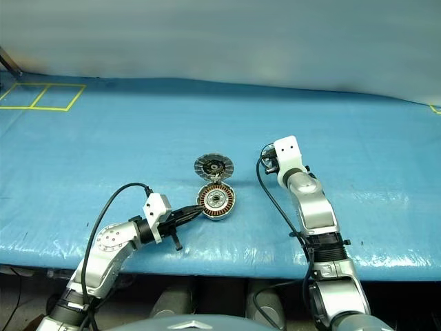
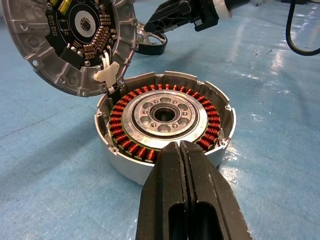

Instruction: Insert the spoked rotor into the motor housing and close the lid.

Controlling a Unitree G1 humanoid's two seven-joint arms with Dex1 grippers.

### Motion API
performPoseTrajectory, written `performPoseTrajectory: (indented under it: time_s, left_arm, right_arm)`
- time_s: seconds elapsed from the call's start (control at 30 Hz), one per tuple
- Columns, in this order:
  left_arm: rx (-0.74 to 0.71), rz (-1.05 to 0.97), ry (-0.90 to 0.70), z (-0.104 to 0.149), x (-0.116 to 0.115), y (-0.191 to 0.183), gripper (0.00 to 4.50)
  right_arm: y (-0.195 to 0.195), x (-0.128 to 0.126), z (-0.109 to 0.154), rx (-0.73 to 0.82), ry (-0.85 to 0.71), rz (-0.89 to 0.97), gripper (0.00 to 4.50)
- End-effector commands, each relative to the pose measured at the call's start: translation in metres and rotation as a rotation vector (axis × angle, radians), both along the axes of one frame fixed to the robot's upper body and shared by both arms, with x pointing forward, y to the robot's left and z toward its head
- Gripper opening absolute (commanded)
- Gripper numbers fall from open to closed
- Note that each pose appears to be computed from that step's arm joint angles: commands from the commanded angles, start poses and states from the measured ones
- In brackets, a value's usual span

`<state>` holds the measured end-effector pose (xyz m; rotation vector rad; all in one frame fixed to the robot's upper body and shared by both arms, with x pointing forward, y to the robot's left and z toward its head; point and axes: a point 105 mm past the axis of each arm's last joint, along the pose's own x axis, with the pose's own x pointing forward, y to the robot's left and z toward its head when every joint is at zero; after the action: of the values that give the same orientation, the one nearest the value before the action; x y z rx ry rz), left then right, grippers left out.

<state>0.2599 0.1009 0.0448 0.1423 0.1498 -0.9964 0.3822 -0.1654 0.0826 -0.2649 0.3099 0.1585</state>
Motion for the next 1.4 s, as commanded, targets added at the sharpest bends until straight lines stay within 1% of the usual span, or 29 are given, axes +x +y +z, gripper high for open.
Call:
performPoseTrajectory:
  time_s: [0.03,0.37,0.87,1.07,1.37,1.4]
  left_arm:
    - [0.022,0.013,0.037,-0.012,-0.005,0.001,0.00]
    - [0.020,0.030,0.040,-0.013,-0.007,0.003,0.00]
    - [0.005,0.032,0.031,-0.011,-0.006,0.003,0.00]
    - [-0.106,0.033,-0.016,0.008,-0.003,0.000,0.00]
    - [-0.172,0.016,-0.085,0.031,0.004,-0.005,0.00]
    - [-0.175,0.016,-0.088,0.032,0.004,-0.005,0.00]
  right_arm:
    - [0.002,0.006,0.008,-0.009,-0.025,0.001,1.12]
    - [-0.001,0.005,0.008,-0.021,-0.025,-0.013,1.12]
    - [-0.002,0.000,0.001,-0.016,0.010,-0.001,1.12]
    - [-0.001,-0.002,0.005,0.020,0.006,0.005,1.12]
    - [-0.002,0.000,-0.004,0.017,0.034,-0.007,1.12]
    - [-0.002,-0.001,-0.004,0.020,0.037,-0.008,0.94]
